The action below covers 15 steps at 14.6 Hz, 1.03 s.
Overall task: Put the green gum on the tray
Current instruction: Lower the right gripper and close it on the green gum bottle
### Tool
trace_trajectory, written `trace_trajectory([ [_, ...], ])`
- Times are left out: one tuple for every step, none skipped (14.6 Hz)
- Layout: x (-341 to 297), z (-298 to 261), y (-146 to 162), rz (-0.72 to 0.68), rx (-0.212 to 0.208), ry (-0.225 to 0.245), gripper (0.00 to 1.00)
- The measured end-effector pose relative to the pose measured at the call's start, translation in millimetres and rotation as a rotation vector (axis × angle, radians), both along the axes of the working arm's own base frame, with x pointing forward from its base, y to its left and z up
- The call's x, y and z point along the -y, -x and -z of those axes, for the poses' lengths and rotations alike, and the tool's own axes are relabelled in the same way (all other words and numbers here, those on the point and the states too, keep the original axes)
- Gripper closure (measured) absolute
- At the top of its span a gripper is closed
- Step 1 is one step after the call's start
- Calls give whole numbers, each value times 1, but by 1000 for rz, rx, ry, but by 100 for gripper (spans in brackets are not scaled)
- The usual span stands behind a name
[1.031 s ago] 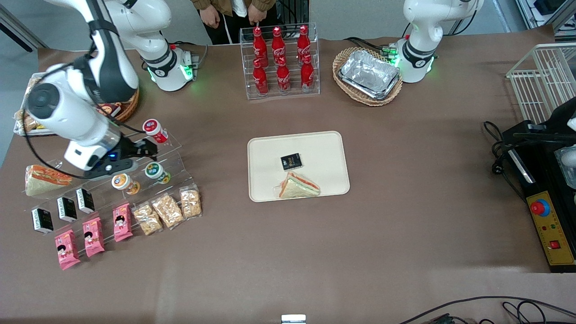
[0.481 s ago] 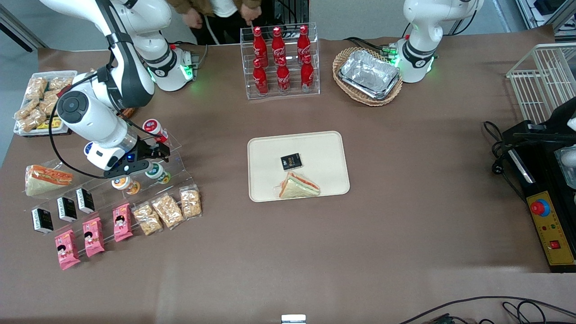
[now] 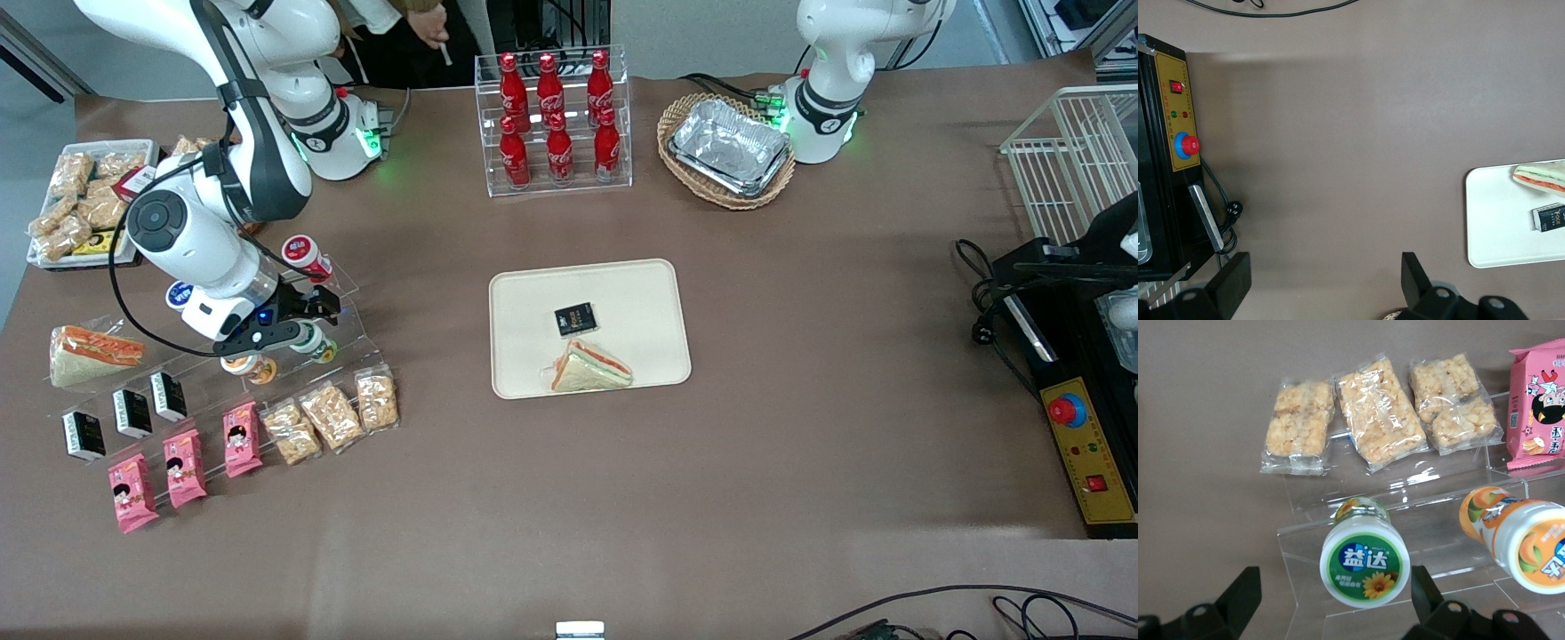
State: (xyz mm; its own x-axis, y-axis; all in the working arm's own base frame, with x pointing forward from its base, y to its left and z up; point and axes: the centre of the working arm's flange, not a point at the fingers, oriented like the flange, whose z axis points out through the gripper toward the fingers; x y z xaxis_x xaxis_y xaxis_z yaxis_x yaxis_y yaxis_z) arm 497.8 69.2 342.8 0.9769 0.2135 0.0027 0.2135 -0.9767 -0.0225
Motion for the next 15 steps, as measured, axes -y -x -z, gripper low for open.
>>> trace_trajectory([
  [1, 1, -1, 1, 2, 0, 0],
  [1, 3, -1, 2, 4, 0, 0],
  [2, 5, -2, 4, 7, 0, 0],
  [3, 8, -2, 5, 10, -1, 0],
  [5, 12, -2, 2, 17, -1, 0],
  [8, 16, -1, -4, 26, -1, 0],
  [13, 20, -1, -5, 29, -1, 0],
  [19, 23, -1, -6, 30, 0, 0],
  [23, 26, 0, -5, 29, 0, 0],
  [26, 27, 0, -5, 26, 1, 0],
  [26, 28, 0, -6, 26, 1, 0],
  [26, 28, 0, -6, 25, 1, 1],
  [26, 29, 0, -6, 23, 1, 1],
  [26, 30, 0, -6, 21, 1, 1],
  [26, 31, 0, -6, 19, 1, 2],
])
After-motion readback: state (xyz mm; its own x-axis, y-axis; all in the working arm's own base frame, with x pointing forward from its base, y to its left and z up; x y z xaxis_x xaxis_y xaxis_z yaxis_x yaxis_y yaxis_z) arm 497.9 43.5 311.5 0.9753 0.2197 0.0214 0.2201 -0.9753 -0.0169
